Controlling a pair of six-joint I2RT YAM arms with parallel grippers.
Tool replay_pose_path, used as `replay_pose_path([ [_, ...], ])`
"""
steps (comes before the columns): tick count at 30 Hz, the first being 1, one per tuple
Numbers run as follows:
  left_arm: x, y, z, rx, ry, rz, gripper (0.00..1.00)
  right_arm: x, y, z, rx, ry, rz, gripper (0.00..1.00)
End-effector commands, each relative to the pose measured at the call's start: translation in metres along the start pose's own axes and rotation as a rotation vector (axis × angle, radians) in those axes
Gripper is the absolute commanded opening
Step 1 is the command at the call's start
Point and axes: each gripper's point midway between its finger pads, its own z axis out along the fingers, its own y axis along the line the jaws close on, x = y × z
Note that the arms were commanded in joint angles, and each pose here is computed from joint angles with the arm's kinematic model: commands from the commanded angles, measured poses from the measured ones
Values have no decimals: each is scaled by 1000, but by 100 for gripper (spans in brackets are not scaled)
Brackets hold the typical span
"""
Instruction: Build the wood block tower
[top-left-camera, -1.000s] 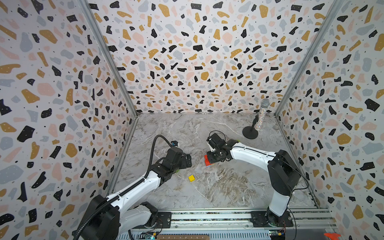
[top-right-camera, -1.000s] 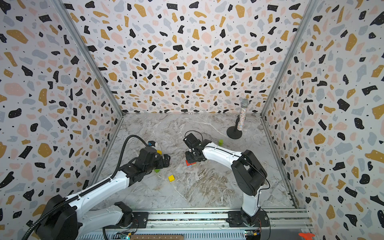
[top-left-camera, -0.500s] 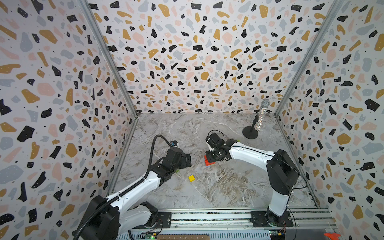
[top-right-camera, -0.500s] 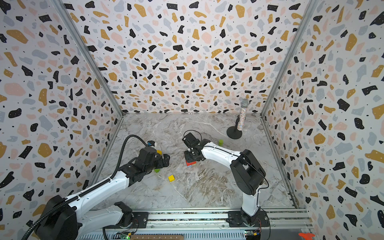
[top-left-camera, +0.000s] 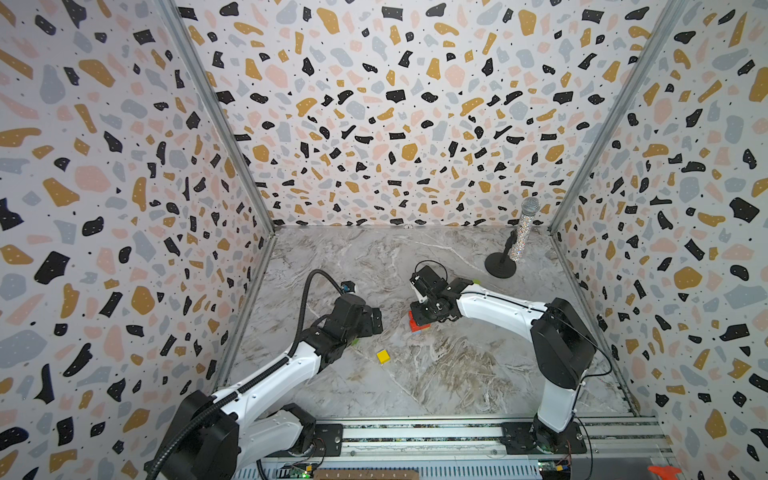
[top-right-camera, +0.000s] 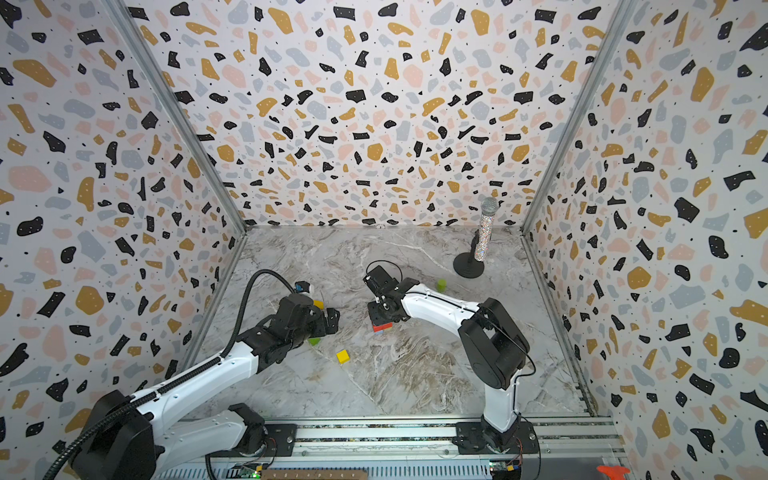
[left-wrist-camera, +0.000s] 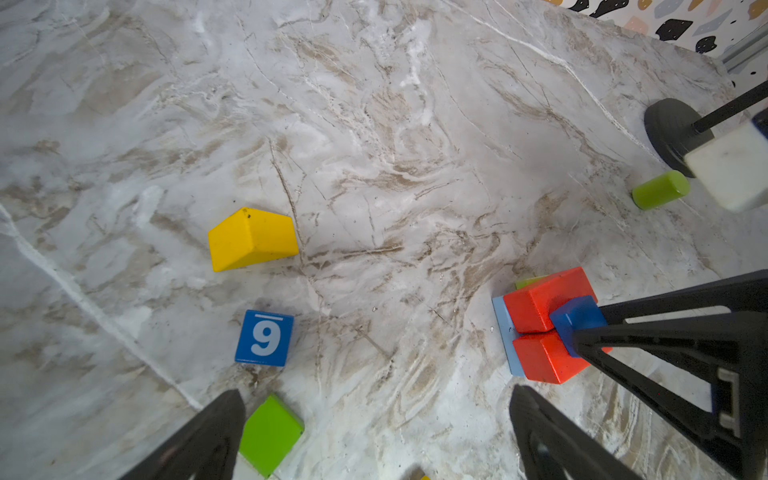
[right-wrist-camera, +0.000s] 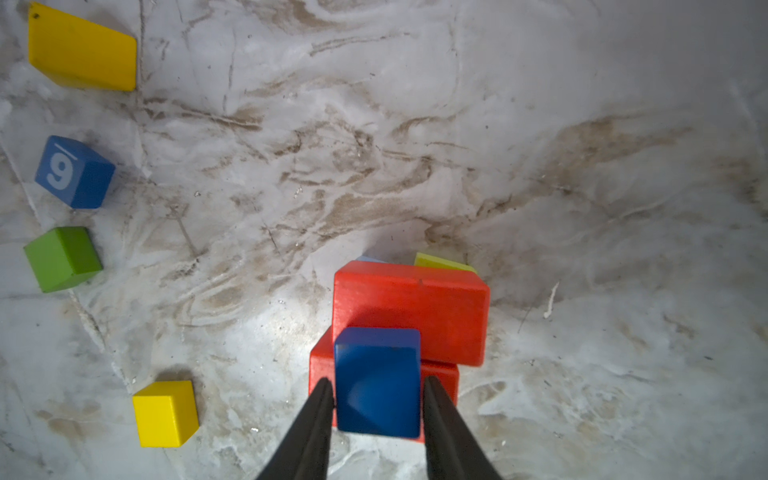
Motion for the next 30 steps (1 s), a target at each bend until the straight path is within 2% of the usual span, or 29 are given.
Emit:
replay_pose_path([
  [1,-3,1,-1,-9,-16,5,100,-10,3,-7,12,-19,-17,40],
  [7,-7,4,-4,-33,-18,11,100,-14,4,-11,18,-29,-24,42],
  [14,-13,10,-9,-90,-5,-17,100,-31,8,-44,-9,-127,-30,44],
  [19,-11,13,-14,-102,8,-45,100,-33,6,-60,-17,-162,-50,57],
  [24,-13,20,-22,-116,-27,-71,100,-28,3,-59,-5,-149,-70,71],
  [30,-13,22,-24,-122,-34,-76,100,-18,-1,-41,17,-96,-77,80],
])
